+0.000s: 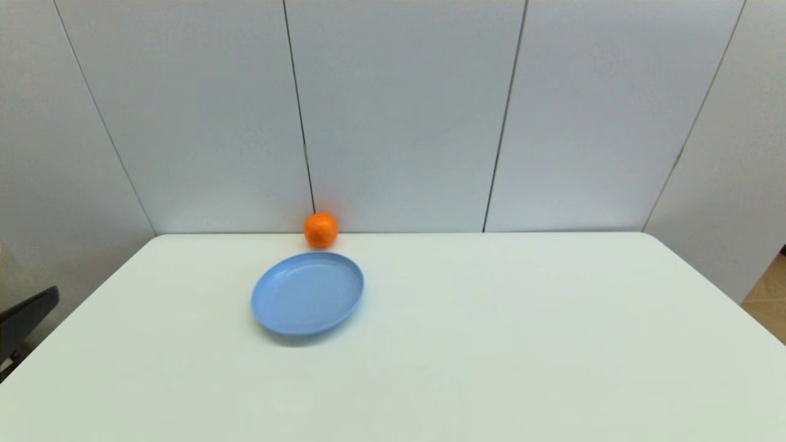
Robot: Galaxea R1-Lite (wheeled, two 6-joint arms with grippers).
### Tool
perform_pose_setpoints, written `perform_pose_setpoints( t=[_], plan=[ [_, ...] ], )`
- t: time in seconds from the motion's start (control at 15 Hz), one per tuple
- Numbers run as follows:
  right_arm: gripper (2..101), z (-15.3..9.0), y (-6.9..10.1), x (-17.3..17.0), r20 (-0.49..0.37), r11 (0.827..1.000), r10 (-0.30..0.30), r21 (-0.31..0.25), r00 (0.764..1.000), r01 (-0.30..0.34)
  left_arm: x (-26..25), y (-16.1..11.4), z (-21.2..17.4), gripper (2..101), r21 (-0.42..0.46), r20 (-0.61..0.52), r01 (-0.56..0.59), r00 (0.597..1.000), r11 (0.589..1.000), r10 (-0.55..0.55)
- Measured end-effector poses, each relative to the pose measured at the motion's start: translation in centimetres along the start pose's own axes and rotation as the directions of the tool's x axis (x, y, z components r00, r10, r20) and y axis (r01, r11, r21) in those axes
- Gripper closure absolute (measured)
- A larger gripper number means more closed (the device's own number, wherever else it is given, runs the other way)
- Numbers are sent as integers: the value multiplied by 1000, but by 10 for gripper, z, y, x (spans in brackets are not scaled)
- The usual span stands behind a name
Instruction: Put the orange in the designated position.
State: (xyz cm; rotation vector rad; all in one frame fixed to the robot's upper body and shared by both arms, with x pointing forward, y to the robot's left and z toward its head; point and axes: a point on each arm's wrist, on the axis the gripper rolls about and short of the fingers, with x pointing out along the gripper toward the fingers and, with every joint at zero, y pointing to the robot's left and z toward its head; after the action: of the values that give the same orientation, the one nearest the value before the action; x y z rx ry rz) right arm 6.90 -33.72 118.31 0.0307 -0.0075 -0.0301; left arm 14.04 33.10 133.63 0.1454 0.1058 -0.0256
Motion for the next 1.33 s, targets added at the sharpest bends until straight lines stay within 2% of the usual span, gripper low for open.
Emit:
perform_pose_setpoints(
  t=[0.33, 1.33],
  plan=[
    [46, 0, 0, 0, 0, 1000, 0, 0, 1000, 0, -26, 0, -21, 54, -94, 52, -75, 995, 993, 80],
    [46, 0, 0, 0, 0, 1000, 0, 0, 1000, 0, -53, -15, -115, 54, -85, 79, -72, 994, 994, 79]
  ],
)
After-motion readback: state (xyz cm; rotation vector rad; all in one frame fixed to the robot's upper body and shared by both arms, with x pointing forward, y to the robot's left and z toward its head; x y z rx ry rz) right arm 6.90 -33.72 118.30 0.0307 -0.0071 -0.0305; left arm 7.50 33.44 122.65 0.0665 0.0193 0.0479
